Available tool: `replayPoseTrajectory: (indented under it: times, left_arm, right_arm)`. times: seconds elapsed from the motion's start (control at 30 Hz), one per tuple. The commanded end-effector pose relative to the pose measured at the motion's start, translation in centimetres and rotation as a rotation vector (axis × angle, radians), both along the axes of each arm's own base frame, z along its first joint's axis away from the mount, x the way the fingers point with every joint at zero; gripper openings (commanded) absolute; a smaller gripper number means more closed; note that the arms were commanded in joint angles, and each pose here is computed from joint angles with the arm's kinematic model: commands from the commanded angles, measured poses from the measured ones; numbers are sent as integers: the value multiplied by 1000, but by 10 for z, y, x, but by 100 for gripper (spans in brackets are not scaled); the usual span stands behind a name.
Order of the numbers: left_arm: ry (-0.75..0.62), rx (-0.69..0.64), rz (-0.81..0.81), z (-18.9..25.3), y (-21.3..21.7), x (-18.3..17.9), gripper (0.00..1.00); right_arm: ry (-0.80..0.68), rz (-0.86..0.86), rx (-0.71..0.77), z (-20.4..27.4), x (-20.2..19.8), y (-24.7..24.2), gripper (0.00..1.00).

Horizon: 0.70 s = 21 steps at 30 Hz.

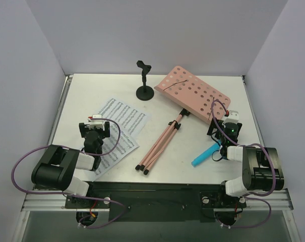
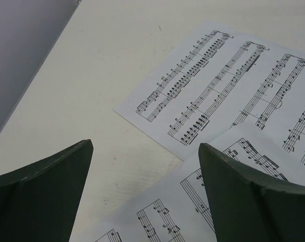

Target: Set up the instrument practice props

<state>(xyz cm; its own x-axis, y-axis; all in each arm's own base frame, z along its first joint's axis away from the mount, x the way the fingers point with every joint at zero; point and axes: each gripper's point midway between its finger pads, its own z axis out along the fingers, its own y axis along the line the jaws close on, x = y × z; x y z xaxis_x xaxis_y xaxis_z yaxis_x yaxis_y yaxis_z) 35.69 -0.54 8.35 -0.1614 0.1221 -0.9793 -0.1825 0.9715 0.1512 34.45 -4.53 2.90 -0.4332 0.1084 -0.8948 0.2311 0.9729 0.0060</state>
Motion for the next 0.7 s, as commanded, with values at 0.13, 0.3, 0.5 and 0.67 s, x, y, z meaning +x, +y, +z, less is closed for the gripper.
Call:
replayPoseTrajectory:
  times: [0.13,0.3,0.5,0.67]
  left_arm:
    - [-59,-26,-6,18,-3,9,97]
    - [-57,-25,-8,17,-3,9,97]
    - [-98,17,-142,28,-21,5,97]
    - [-33,77,-162,61,-52,-17,97]
  right_arm:
    - [-54,-3,4,13,10,-1,100]
    - [-56,-3,0,13,9,-2,100]
    - [-60,-2,4,14,9,-1,100]
    - [-66,-32,-9,18,10,-5,100]
